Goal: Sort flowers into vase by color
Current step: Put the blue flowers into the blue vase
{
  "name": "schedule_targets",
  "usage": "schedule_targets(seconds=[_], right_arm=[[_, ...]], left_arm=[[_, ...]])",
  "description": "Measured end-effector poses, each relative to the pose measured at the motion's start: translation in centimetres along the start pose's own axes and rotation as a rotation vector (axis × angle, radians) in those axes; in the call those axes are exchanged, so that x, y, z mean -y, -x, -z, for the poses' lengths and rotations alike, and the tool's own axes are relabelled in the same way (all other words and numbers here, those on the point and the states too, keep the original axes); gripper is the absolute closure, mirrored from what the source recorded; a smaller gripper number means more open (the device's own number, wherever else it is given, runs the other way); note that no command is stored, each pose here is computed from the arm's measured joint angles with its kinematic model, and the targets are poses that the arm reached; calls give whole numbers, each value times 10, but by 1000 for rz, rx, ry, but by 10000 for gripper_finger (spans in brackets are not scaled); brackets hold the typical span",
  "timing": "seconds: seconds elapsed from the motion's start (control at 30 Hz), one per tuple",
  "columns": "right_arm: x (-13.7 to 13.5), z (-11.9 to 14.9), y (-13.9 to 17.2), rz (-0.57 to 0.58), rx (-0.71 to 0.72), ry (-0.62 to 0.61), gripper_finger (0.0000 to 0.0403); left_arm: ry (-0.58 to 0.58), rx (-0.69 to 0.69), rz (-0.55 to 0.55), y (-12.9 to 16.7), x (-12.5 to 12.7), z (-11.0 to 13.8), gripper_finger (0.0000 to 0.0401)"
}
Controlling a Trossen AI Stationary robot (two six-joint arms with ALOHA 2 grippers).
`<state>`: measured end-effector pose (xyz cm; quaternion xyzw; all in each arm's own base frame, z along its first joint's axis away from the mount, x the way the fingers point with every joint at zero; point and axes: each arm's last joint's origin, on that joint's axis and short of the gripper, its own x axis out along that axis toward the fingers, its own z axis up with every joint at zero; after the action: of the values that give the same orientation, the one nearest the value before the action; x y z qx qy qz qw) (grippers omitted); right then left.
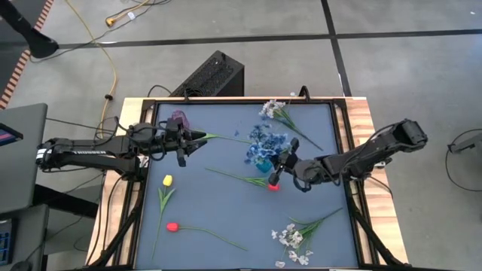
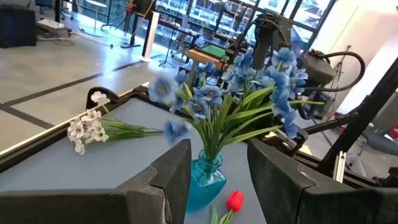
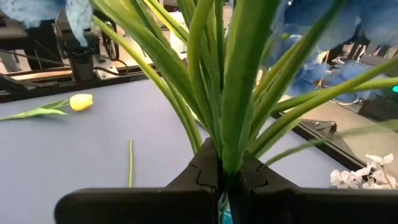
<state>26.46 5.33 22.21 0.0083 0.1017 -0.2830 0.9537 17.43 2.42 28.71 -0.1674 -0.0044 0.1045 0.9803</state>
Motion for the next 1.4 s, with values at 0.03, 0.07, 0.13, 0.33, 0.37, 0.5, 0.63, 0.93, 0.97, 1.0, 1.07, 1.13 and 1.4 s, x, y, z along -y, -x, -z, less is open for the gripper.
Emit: schedule_targets(seconds=[0.03, 0.07, 0.13, 0.33, 0.37, 0.5, 0.63, 0.93, 0.97, 1.0, 1.07, 1.13, 1.4], right_arm=[[0, 0, 0, 0, -1, 1, 369], [0, 0, 0, 1, -3, 2, 369], [0, 1, 0, 1, -6, 5, 369], [2, 5, 0, 33, -34, 18, 336], [2, 6, 0, 34, -40, 18, 331], [1, 7, 1, 32, -45, 23, 323], [1, 5, 3, 24, -39, 24, 321], [11, -8, 14, -8, -33, 10, 319], [12, -9, 16, -15, -41, 13, 319], [13, -10, 17, -26, -51, 7, 318], [17, -9, 18, -40, -76, -8, 317], [19, -9, 19, -58, -95, -17, 309], [20, -8, 15, -129, -129, -31, 210]], left_arm=[[0, 0, 0, 0, 0, 0, 256], [0, 0, 0, 0, 0, 0, 256], [1, 0, 0, 0, 0, 0, 256], [3, 0, 0, 0, 0, 0, 256], [3, 0, 0, 0, 0, 0, 256], [3, -1, 1, 0, 0, 0, 256], [3, -2, 8, 0, 0, 0, 256], [-1, -3, 11, 0, 0, 0, 256], [-1, -5, 16, 0, 1, 0, 256], [-1, -5, 19, 0, 1, 0, 256], [-1, -6, 19, 0, 1, 0, 256], [-1, -6, 20, 0, 1, 0, 256], [-11, -6, 22, 0, 1, 0, 256]])
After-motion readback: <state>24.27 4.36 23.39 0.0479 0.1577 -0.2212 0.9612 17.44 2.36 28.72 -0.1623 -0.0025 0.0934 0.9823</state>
